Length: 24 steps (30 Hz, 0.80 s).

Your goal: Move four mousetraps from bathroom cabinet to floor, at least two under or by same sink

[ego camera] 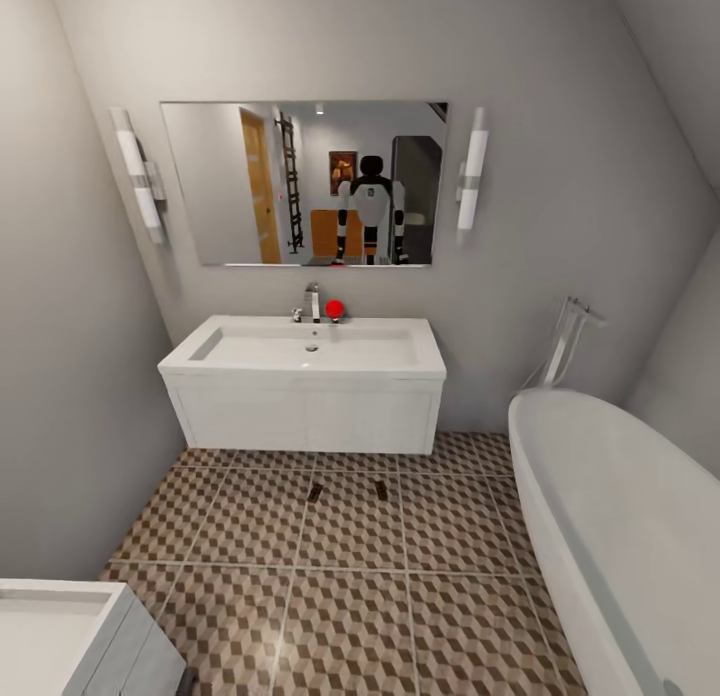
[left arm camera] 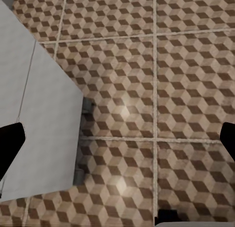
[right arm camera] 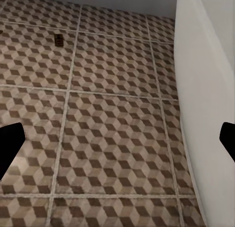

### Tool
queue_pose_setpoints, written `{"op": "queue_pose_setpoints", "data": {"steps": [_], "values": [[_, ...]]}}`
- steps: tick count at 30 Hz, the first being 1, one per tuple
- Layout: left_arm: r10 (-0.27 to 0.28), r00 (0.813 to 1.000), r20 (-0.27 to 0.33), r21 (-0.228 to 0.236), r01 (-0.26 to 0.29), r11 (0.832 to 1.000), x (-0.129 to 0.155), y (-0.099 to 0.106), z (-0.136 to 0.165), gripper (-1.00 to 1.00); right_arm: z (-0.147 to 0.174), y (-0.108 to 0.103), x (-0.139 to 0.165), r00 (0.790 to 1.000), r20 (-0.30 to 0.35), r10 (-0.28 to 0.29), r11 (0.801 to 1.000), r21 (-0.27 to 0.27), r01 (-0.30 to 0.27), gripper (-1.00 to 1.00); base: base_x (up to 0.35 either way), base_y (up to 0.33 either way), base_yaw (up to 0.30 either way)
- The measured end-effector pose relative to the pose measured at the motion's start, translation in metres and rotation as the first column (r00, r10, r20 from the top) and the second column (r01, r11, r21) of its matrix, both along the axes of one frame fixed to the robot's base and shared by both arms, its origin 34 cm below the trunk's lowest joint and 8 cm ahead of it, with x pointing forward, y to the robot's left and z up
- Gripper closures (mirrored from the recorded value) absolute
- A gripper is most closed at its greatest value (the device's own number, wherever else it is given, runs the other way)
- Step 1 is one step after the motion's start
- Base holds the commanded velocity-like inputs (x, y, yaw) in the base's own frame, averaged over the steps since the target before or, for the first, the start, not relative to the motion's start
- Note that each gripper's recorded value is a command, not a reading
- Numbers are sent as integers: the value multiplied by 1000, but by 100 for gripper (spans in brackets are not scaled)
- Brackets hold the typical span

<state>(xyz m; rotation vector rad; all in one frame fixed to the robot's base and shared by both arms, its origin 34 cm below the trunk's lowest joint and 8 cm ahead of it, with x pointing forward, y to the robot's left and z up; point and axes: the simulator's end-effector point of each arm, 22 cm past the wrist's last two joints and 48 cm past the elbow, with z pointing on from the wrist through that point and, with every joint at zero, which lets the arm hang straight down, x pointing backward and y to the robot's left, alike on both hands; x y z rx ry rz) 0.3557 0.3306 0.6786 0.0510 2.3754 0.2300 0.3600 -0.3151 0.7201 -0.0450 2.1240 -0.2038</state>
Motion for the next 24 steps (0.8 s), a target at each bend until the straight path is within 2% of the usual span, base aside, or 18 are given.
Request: {"op": "queue_pose_setpoints", "data": {"steps": [24], "values": [[-2,1000,1,-8,2,1000,0,-5,0,-100,-1,1,-1,1000,-6,0,1000,0,0,-100,0,0,253]]}}
